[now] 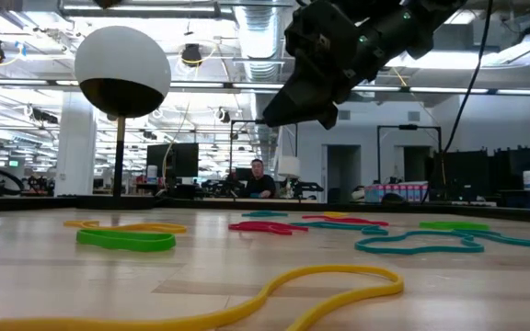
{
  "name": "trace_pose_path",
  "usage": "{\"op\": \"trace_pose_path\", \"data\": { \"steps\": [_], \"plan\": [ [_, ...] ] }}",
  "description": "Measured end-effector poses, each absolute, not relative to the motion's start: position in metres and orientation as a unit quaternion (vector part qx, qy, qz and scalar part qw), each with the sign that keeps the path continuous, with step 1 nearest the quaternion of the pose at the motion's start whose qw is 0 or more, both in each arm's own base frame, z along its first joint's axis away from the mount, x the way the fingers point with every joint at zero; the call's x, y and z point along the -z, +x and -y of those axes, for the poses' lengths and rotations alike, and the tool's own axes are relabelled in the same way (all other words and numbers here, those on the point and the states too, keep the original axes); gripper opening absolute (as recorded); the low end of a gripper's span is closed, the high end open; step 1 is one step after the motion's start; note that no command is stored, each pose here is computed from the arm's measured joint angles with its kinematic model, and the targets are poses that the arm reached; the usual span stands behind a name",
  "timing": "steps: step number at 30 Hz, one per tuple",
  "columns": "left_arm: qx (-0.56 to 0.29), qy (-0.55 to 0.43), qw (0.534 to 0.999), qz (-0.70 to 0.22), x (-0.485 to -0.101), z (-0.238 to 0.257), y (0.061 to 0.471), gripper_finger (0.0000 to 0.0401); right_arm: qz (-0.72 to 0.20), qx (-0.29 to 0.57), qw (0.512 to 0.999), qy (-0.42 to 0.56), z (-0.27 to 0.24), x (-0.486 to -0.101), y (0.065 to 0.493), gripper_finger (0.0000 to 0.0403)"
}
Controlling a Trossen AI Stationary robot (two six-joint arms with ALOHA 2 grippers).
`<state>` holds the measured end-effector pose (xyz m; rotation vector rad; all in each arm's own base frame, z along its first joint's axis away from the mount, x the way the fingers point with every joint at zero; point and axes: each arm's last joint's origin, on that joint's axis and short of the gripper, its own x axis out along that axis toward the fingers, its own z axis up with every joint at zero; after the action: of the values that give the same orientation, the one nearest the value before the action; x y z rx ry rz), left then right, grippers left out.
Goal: Pick and place items into bin
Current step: Put the yellow rubber band into the bin
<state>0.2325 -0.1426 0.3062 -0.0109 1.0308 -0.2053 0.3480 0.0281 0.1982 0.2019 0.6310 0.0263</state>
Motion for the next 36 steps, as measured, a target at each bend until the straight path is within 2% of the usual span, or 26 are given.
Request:
{"op": "trace_pose_path", "data": {
  "steps": [3, 7, 18, 24, 31, 36],
  "plan": [
    [0.130, -0.060, 0.847, -0.512, -0.304, 0.164, 0.222, 0.0000, -0.308, -0.012, 0.946, 0.100, -0.027, -0.199, 0.348, 0.0077],
    [0.087, -0.104, 0.836, -0.532, -0.293, 0.188, 0.211, 0.0000, -0.307, -0.012, 0.946, 0.100, -0.027, -0.199, 0.348, 0.0077],
    [-0.012, -0.096, 0.794, -0.600, -0.224, 0.234, 0.218, 0.0000, -0.303, -0.010, 0.947, 0.109, -0.027, -0.199, 0.349, 0.0077],
    [-0.011, -0.075, 0.758, -0.647, -0.190, 0.245, 0.225, 0.0000, -0.303, -0.001, 0.943, 0.138, -0.028, -0.199, 0.349, 0.0077],
    [-0.017, -0.069, 0.756, -0.651, -0.188, 0.245, 0.226, 0.0005, -0.304, 0.000, 0.942, 0.141, -0.028, -0.199, 0.349, 0.0077],
    [-0.033, -0.069, 0.756, -0.650, -0.200, 0.244, 0.230, 0.0031, -0.304, -0.001, 0.943, 0.138, -0.028, -0.199, 0.349, 0.0077]
  ]
}}
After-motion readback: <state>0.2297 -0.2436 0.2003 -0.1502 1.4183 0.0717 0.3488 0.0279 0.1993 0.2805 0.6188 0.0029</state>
